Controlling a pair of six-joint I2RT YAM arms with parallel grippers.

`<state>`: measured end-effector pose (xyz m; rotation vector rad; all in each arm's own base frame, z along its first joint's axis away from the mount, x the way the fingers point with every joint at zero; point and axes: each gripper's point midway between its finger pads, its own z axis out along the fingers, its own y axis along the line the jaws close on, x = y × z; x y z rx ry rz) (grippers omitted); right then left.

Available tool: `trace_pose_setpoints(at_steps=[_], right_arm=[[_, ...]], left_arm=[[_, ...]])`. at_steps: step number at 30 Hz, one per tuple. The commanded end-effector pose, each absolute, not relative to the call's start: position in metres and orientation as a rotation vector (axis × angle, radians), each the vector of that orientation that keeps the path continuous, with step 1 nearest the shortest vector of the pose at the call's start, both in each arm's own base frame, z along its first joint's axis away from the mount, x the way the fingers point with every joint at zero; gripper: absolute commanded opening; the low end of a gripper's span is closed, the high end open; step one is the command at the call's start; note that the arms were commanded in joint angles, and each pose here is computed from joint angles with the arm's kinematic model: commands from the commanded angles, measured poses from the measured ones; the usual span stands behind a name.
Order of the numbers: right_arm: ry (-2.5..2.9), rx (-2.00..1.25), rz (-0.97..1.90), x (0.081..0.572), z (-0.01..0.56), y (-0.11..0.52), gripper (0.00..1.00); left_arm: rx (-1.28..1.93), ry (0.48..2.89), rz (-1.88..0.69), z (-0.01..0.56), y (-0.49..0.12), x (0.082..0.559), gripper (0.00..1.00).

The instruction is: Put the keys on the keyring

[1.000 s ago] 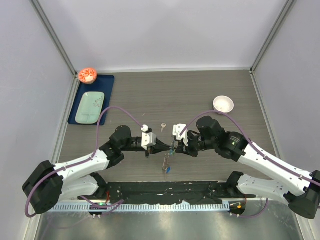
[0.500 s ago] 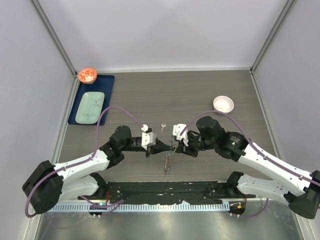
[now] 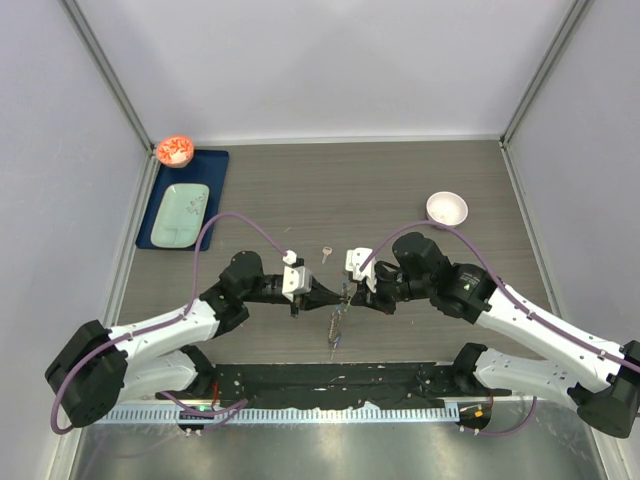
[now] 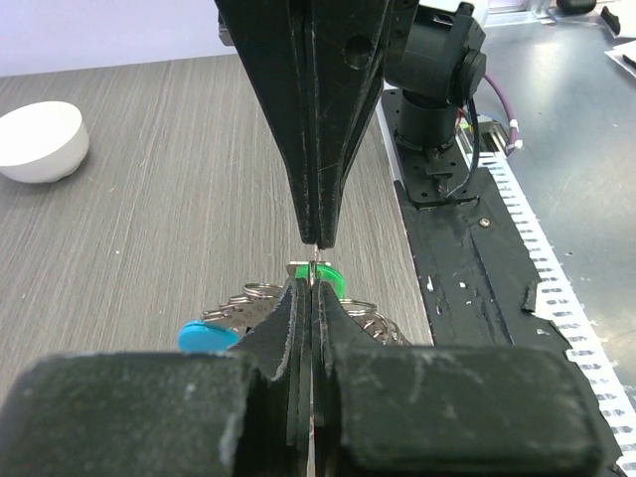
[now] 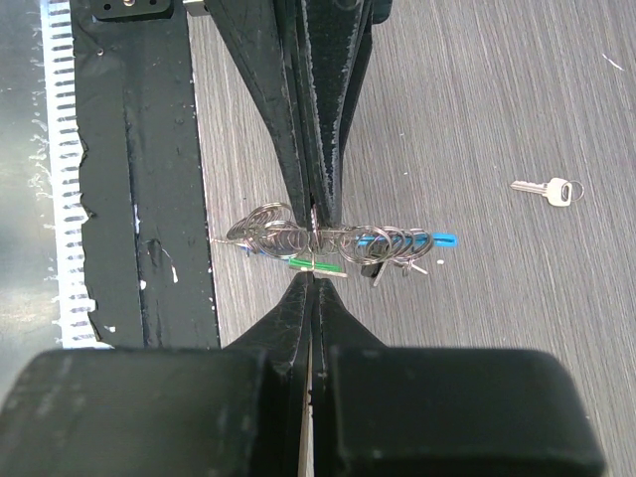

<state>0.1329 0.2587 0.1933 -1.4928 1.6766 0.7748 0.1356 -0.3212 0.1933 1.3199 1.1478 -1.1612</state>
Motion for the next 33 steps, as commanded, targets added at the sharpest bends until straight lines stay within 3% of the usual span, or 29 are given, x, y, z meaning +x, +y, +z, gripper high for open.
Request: trace_pose_setpoints(at_steps=[1,33], right_arm=[[1.58,-1.455,0.758,0.14,0.223,0.265,0.01],[1.634,-1.398,0.678,0.146,0.231,0.254,0.01]], left_arm=[[1.339,1.022,-1.17,0.217,-0.327,0.133,0.0],[1.258,1.044,-1.108,0.225,-0.321,0.142,0.0]])
